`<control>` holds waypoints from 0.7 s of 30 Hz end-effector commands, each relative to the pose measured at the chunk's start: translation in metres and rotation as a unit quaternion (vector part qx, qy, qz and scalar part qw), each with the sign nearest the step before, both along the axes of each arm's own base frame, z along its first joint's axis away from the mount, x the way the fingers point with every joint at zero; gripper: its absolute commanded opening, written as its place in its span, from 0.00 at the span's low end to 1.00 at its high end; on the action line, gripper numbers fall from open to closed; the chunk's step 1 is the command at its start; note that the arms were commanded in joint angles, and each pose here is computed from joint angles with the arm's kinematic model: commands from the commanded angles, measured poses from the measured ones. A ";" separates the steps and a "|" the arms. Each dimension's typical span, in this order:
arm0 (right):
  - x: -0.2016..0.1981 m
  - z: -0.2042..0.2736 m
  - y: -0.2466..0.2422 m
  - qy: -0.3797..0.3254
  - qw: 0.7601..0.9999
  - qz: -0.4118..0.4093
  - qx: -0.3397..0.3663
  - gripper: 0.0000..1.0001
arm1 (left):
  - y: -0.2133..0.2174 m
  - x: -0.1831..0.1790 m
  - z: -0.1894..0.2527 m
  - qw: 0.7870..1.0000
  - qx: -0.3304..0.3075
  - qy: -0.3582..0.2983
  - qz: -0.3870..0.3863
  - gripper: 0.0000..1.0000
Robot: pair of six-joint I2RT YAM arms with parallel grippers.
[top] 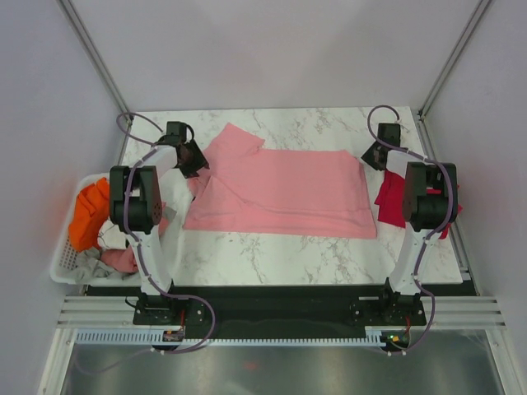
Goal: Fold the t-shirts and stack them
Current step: Fold the tshirt
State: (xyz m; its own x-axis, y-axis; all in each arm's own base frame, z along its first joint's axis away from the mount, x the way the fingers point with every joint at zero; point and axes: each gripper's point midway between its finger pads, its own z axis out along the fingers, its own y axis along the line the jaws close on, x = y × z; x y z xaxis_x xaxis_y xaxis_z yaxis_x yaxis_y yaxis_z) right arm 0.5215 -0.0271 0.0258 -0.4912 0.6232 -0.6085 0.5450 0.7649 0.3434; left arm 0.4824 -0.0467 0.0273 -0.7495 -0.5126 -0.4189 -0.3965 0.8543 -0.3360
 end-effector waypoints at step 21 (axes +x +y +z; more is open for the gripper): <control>0.041 -0.006 0.059 -0.034 0.984 0.140 0.107 0.52 | 0.011 0.056 0.059 0.998 0.037 -0.052 -0.010 0.71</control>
State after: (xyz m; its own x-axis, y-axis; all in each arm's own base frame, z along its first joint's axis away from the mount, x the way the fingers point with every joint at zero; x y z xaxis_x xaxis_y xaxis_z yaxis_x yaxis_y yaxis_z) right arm 0.5660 0.0214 0.0330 -0.5730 0.6099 -0.5474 0.3219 0.7818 0.5340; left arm 0.5154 -0.0435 0.0750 -0.7077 -0.5044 -0.4947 -0.3789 0.8620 -0.3369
